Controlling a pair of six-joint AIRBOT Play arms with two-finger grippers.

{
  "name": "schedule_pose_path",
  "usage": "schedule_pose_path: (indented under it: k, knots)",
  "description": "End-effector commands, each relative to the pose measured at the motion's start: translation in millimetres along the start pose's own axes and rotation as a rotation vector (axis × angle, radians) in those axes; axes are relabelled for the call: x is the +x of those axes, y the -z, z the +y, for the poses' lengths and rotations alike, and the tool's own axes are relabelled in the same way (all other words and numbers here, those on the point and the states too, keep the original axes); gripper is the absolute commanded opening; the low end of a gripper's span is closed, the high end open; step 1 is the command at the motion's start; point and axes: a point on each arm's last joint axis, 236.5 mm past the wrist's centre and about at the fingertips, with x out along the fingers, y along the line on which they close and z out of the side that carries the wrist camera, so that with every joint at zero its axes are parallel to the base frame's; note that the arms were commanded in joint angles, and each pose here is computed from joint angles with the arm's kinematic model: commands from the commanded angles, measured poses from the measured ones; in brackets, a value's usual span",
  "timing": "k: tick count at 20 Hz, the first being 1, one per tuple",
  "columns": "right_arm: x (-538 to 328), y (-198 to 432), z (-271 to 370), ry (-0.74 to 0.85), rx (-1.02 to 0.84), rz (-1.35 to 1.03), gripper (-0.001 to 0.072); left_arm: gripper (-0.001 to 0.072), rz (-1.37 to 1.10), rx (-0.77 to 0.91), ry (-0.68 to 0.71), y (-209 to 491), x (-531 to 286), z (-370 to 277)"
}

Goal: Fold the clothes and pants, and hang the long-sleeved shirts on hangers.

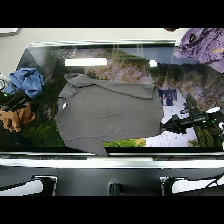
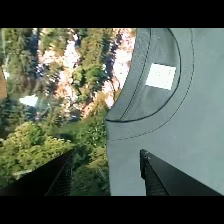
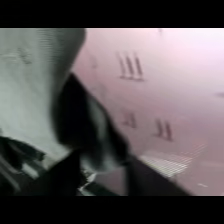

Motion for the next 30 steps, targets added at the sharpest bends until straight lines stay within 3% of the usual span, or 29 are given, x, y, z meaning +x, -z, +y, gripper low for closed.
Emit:
schedule_pose_path:
  k: [1, 2, 3, 7, 11, 16, 30]
  knots:
    - [6.1, -9.5, -3.7, 0.039, -0.012, -0.035, 0.0139, 0.0453, 0.03, -0.023, 0.002, 6.9, 0.2, -0.3]
    - [5.9, -8.6, -4.6, 0.044, -0.014, -0.031, 0.0043, 0.0454, 0.029, -0.047, 0.001, 6.8, -0.1, -0.1]
    - [5.1, -7.8, -6.5, 0.055, -0.014, -0.029, 0.0035, 0.0459, 0.032, -0.048, 0.001, 8.1, -1.0, 0.8]
    - [-1.0, -8.8, -2.5, 0.061, -0.02, -0.048, 0.0034, 0.0461, 0.08, -0.135, 0.011, 61.6, 12.3, 28.6]
    - [-4.2, -4.4, 2.1, 0.055, -0.005, -0.039, 0.0034, 0.0461, 0.109, -0.215, 0.214, 141.3, 48.2, 9.7]
    - [-7.7, -2.0, 6.1, 0.052, 0.011, -0.039, 0.0034, 0.046, 0.233, -0.232, 0.337, 204.9, 82.1, -16.8]
    - [-12.2, -0.6, 10.2, 0.052, 0.009, -0.045, 0.0034, 0.046, 0.345, -0.18, 0.319, 239.5, 120.1, -39.6]
